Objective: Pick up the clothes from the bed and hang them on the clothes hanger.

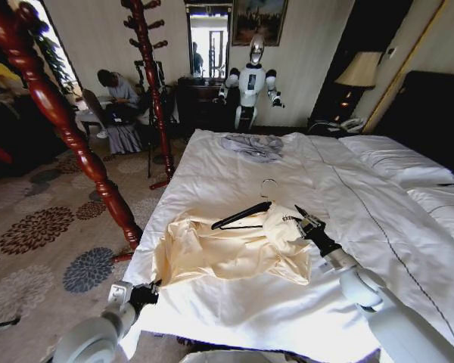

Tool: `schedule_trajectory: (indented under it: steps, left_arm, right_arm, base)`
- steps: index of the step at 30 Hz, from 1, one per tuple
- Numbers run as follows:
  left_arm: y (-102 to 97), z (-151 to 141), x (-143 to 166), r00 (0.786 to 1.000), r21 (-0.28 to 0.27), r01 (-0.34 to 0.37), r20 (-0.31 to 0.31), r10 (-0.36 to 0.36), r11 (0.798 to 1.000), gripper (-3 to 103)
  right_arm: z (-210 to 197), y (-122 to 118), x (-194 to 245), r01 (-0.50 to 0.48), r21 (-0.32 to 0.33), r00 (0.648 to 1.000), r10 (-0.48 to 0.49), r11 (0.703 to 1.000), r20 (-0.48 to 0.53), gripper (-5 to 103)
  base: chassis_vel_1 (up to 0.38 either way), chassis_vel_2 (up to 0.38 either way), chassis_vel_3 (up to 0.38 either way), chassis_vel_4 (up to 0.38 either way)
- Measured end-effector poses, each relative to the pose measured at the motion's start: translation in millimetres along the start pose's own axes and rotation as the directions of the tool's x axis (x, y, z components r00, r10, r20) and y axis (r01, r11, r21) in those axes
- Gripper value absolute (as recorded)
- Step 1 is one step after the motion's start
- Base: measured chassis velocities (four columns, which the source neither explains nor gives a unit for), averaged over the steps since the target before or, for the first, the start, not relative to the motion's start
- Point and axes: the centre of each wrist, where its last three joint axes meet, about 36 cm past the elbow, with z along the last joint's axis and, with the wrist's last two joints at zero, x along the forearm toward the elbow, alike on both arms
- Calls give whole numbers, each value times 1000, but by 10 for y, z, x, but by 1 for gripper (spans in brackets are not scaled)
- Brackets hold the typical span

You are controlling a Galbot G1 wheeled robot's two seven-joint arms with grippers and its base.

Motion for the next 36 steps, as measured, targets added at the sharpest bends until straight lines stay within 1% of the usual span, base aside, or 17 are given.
schedule_trajectory:
  steps: [3, 6, 8, 10, 12, 14, 16, 18, 19, 22, 25, 26, 27, 29, 31, 34, 36]
  left_arm:
    - [-45, 30, 7, 1000, -14, 8, -21, -8, 1000, 2]
    - [-50, -14, -4, 1000, -8, 11, -7, -11, 1000, -1]
    - [-26, -148, -14, 999, 4, 24, 28, -24, 1000, 9]
    - [-6, -217, -13, 998, 11, 31, 47, -31, 999, 9]
    - [35, -311, -7, 997, 15, 25, 72, -26, 1000, 20]
    - [71, -360, 3, 996, 7, -8, 86, 7, 1000, 30]
    - [79, -371, 5, 996, 1, -20, 89, 20, 1000, 30]
    - [83, -376, 6, 996, -6, -29, 89, 30, 1000, 42]
    - [83, -373, 5, 996, -7, -30, 86, 31, 1000, 47]
    - [84, -351, 4, 997, -5, -31, 75, 31, 1000, 53]
    - [110, -326, 11, 998, -1, -2, 59, 2, 1000, 70]
    - [110, -326, 11, 998, -1, -2, 59, 2, 1000, 70]
    - [124, -333, 15, 998, -4, 4, 63, -4, 1000, 75]
    - [139, -418, 17, 996, 16, -14, 91, 13, 1000, 85]
    - [145, -475, 19, 994, 31, -20, 110, 17, 999, 85]
    - [184, -764, 58, 978, 109, -43, 209, 19, 993, 98]
    - [214, -892, 92, 963, 124, -65, 268, 30, 990, 100]
  right_arm:
    - [-5, -3, 3, -1, -2, 1000, 1, 1000, 1, 19]
    - [-12, -7, 1, -2, -2, 1000, 2, 1000, 2, 19]
    - [-12, -12, 2, -4, -2, 1000, 4, 1000, 2, 19]
    - [-10, -12, 6, -4, -2, 1000, 4, 1000, 1, 19]
    - [-8, -6, 13, -5, -3, 1000, 5, 1000, -2, 19]
    - [-9, 9, 15, -3, -6, 1000, 3, 1000, -3, 19]
    - [-15, 20, 15, 0, -8, 1000, 0, 1000, -2, 19]
    - [-22, 28, 8, -1, -10, 1000, 1, 1000, -1, 19]
    - [-23, 28, 5, -2, -10, 1000, 2, 1000, -1, 19]
    - [-16, 24, 6, -4, -10, 1000, 4, 1000, -4, 19]
    - [-1, 17, 10, -4, -7, 1000, 4, 1000, -7, 19]
    - [-1, 17, 10, -4, -7, 1000, 4, 1000, -7, 19]
    - [0, 15, 7, -4, -8, 1000, 4, 1000, -7, 19]
    - [-3, 11, -4, -8, -8, 1000, 7, 1000, -5, 19]
    - [-5, 14, -5, -7, -9, 1000, 7, 1000, -5, 19]
    - [-7, 23, 5, -3, -9, 1000, 3, 1000, -5, 19]
    - [-7, 20, 7, -2, -8, 1000, 2, 1000, -4, 19]
  base:
    - [0, 0, 0, 0]
    - [0, 0, 0, 0]
    - [0, 0, 0, 0]
    - [0, 0, 0, 0]
    - [0, 0, 0, 0]
    - [0, 0, 0, 0]
    - [0, 0, 0, 0]
    - [0, 0, 0, 0]
    - [0, 0, 0, 0]
    - [0, 0, 0, 0]
    - [0, 0, 0, 0]
    - [0, 0, 0, 0]
    - [0, 0, 0, 0]
    - [0, 0, 0, 0]
    - [0, 0, 0, 0]
    - [0, 0, 0, 0]
    - [0, 0, 0, 0]
